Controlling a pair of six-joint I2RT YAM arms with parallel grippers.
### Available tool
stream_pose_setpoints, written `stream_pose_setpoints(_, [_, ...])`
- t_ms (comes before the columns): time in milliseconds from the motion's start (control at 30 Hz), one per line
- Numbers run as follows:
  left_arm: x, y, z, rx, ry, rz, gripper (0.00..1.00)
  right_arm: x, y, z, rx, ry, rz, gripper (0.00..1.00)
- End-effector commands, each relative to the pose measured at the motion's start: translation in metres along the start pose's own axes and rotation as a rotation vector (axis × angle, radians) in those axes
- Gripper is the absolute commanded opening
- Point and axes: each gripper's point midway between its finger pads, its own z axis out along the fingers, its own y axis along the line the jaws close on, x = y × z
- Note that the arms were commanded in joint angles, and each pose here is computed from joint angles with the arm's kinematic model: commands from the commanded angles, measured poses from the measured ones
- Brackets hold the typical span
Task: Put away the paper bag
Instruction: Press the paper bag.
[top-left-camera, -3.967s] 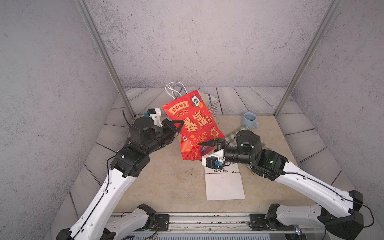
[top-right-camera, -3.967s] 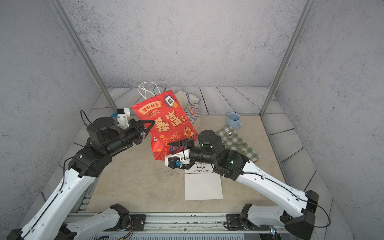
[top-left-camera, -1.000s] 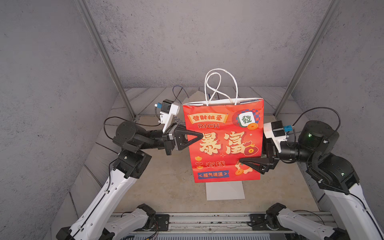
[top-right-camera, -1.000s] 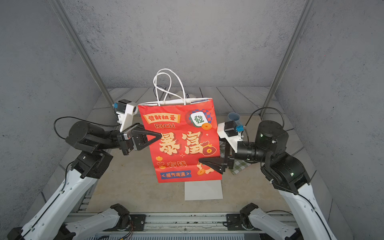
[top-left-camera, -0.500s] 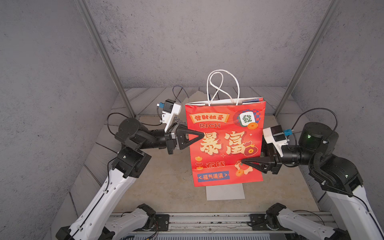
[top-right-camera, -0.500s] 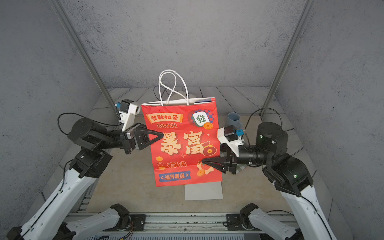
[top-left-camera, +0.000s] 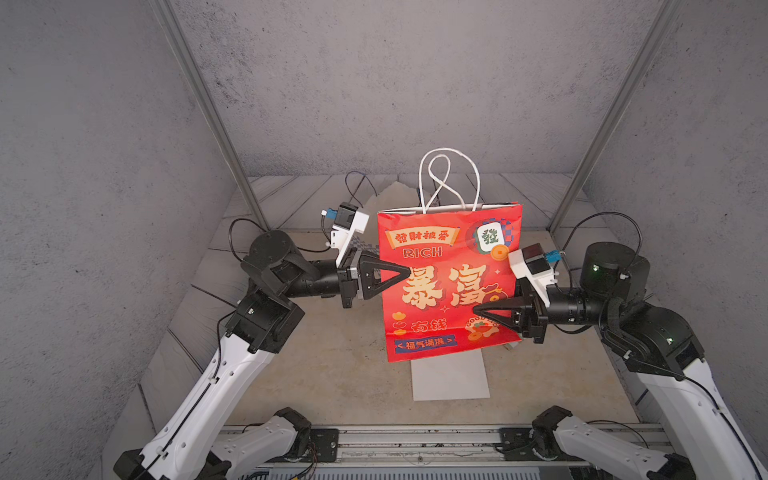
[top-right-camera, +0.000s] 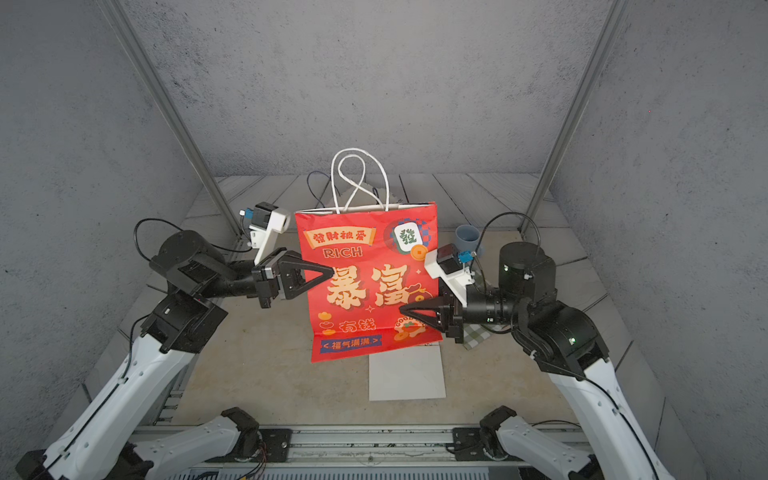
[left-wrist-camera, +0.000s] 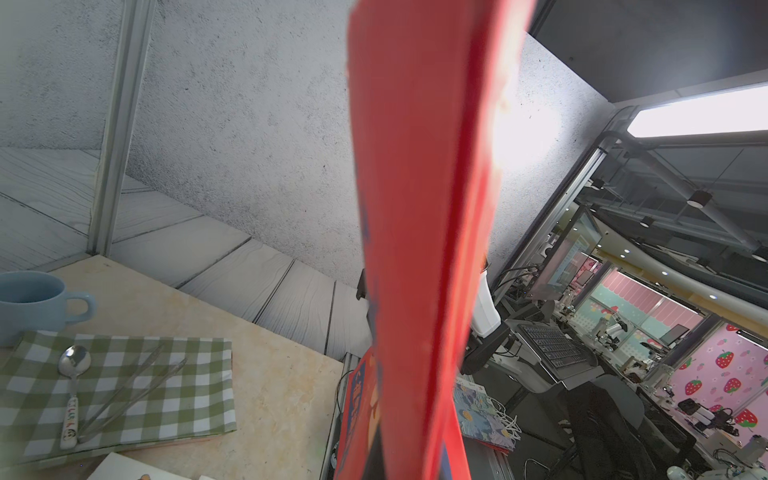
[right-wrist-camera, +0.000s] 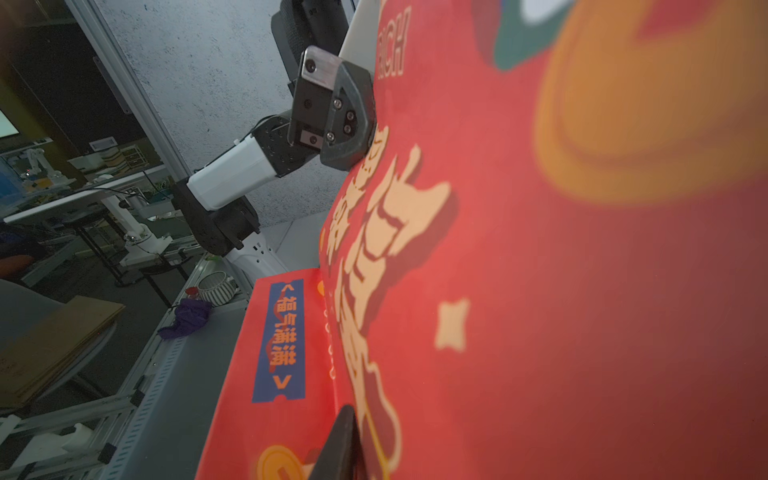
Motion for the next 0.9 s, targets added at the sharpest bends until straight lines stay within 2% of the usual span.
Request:
stream_pose_setpoints(0, [0.005, 0.010, -0.001, -0.033, -0.004, 0.024, 0.10, -0.010, 0.000, 0.000, -0.008, -0.044, 0.006, 0.15])
stream_pose_setpoints(33, [0.005, 0.013, -0.002, -0.041, -0.007, 0.023, 0.15, -0.011, 0.001, 0.000, -0.008, -0.053, 0.009, 0.14])
stream_pose_setpoints(100, [0.007, 0.021, -0.004, -0.058, -0.019, 0.018, 0.37, -0.014, 0.001, 0.000, -0.007, -0.071, 0.013, 0.10])
stream_pose_setpoints(133, [0.008, 0.024, -0.006, -0.062, -0.026, 0.015, 0.41, -0.015, 0.001, 0.000, -0.007, -0.078, 0.013, 0.08])
stream_pose_setpoints(200, [0.008, 0.028, -0.010, -0.062, -0.045, 0.007, 0.57, -0.017, 0.001, -0.001, -0.007, -0.090, 0.018, 0.03])
stream_pose_setpoints(233, [0.008, 0.029, -0.011, -0.062, -0.053, 0.007, 0.60, -0.018, 0.000, 0.000, -0.006, -0.095, 0.022, 0.00])
stream_pose_setpoints(433, [0.006, 0.028, -0.021, -0.070, -0.083, 0.040, 0.85, -0.019, 0.000, -0.001, -0.002, -0.120, 0.031, 0.00])
stream_pose_setpoints(467, [0.006, 0.026, -0.025, -0.074, -0.085, 0.061, 0.94, -0.020, -0.001, -0.002, 0.008, -0.123, 0.029, 0.00])
stream_pose_setpoints(500, [0.004, 0.024, -0.031, -0.085, -0.093, 0.088, 0.99, -0.021, -0.002, -0.003, 0.021, -0.128, 0.026, 0.00])
stream_pose_setpoints(600, [-0.002, 0.017, -0.060, -0.224, -0.168, 0.227, 0.99, -0.028, -0.007, -0.010, 0.091, -0.157, 0.004, 0.00])
stream_pose_setpoints(667, [0.005, 0.008, -0.077, -0.331, -0.196, 0.389, 0.99, -0.031, -0.012, -0.016, 0.157, -0.180, -0.007, 0.00])
stream_pose_setpoints(733, [0.017, 0.003, -0.086, -0.380, -0.199, 0.460, 0.99, -0.034, -0.016, -0.020, 0.201, -0.193, -0.011, 0.00])
stream_pose_setpoints(800, [0.029, 0.005, -0.085, -0.373, -0.161, 0.425, 0.99, -0.038, -0.018, -0.023, 0.225, -0.207, -0.011, 0.00])
stream_pose_setpoints(867, [0.037, 0.011, -0.077, -0.301, -0.130, 0.323, 0.99, -0.043, -0.020, -0.023, 0.225, -0.222, -0.009, 0.00])
